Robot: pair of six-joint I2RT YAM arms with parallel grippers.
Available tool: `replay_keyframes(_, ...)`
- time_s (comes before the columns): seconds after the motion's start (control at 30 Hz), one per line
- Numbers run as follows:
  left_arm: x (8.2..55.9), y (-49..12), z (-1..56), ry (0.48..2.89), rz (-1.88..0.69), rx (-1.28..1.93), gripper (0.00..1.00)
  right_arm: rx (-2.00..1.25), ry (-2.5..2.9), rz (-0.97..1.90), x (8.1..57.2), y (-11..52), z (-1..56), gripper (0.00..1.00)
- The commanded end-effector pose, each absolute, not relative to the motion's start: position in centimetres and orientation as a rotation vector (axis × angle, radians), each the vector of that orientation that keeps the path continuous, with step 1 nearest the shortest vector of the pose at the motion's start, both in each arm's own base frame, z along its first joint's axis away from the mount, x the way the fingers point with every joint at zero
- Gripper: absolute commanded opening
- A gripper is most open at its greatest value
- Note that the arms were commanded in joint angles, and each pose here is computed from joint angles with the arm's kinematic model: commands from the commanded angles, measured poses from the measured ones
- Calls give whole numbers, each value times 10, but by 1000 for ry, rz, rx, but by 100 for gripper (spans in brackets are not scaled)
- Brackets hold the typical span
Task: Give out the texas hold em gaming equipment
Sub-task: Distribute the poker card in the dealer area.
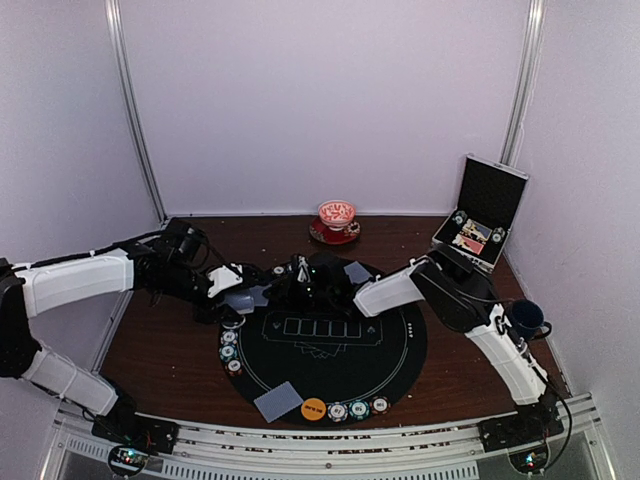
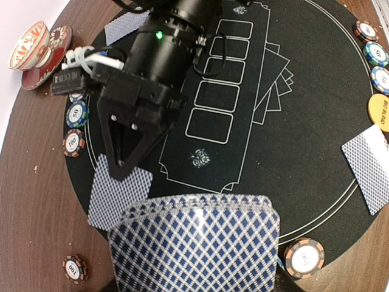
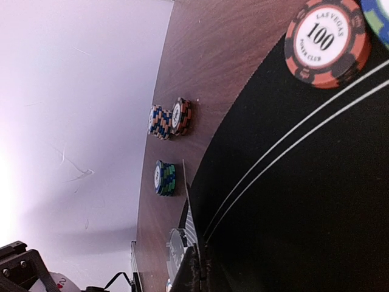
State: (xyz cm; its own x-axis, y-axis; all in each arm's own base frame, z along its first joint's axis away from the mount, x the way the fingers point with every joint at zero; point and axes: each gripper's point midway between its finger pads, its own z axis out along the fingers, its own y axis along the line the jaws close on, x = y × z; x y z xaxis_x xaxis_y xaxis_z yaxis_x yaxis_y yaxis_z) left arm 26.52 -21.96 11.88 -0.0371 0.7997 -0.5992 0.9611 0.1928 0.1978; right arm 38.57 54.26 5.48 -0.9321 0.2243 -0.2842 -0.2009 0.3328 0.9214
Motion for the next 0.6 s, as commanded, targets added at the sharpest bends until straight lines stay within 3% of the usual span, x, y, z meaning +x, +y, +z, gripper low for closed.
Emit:
replay_keyframes(0.0,265,-220,124,1852,-365,1624,51,78,2154,1656,397,554,67,0)
replay_keyframes(0.37,266,-223,122,1854,-383,1619,51,83,2213,1584,398,563,46,3)
replay_keyframes(0.57,267,-223,123,1851,-381,1614,51,63,2241,1550,397,563,44,24)
